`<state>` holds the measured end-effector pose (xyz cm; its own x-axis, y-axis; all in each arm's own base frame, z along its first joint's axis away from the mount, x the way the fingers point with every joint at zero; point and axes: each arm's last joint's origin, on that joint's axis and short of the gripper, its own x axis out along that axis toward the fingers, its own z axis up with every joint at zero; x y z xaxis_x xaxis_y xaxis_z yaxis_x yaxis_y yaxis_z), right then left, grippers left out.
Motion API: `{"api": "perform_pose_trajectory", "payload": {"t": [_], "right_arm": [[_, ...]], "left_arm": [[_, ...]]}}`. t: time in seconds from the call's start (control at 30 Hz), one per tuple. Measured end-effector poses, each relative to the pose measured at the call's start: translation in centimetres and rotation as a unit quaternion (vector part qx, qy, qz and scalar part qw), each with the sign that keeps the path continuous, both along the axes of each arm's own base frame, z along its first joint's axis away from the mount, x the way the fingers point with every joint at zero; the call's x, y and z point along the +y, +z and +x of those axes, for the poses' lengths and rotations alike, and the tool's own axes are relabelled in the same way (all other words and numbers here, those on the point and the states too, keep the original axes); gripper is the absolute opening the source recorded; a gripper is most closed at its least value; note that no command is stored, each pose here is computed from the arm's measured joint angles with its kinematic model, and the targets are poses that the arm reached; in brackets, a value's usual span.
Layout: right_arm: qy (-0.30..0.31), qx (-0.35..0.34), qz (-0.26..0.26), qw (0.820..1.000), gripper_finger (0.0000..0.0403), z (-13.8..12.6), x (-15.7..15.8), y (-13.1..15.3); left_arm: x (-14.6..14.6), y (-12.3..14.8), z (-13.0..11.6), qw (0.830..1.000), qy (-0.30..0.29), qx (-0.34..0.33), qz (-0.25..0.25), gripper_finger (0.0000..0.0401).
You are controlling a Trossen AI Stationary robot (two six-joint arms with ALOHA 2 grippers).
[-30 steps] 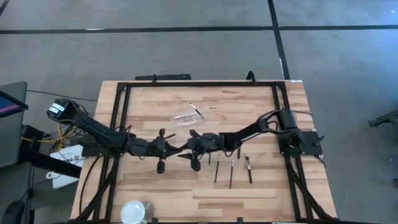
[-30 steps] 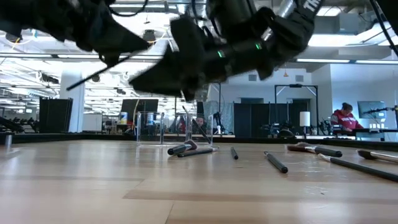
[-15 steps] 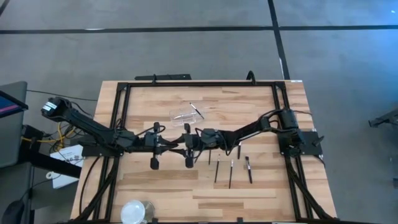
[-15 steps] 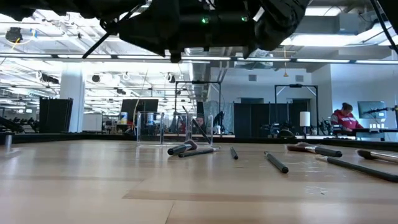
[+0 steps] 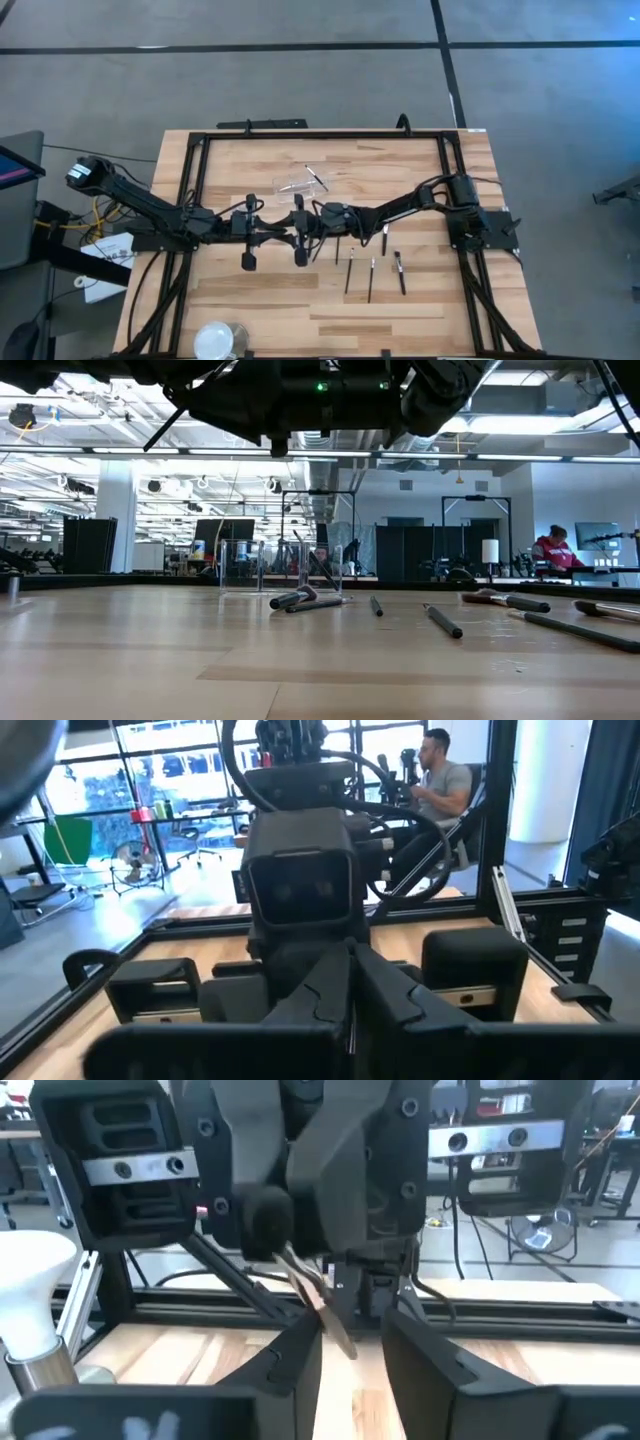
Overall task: Put items in baskets/containers
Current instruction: Put the black eyeshadow brush into the transparent organizer
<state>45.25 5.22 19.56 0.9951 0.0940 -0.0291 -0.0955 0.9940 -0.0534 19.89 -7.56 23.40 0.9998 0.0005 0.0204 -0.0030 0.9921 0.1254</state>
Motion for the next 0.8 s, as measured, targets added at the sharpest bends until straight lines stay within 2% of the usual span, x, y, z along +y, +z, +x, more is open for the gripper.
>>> {"api": "perform_pose_trajectory", "payload": {"t": [0.33, 0.63, 0.8], "right_arm": [[0.005, -0.001, -0.001, 1.000, 0.0012, -0.01, 0.09, 0.02], [0.000, -0.001, 0.000, 1.000, 0.0007, -0.04, 0.30, 0.01], [-0.022, 0.006, 0.030, 0.999, 0.0008, -0.02, 0.09, -0.06]], "left_arm": [[0.07, -0.01, 0.01, 1.000, 0.008, 0.001, -0.003, 0.0010], [0.20, -0.02, 0.00, 0.999, 0.036, 0.002, -0.003, 0.0012], [0.23, -0.08, 0.00, 0.999, 0.040, 0.005, 0.006, 0.0041]]}}
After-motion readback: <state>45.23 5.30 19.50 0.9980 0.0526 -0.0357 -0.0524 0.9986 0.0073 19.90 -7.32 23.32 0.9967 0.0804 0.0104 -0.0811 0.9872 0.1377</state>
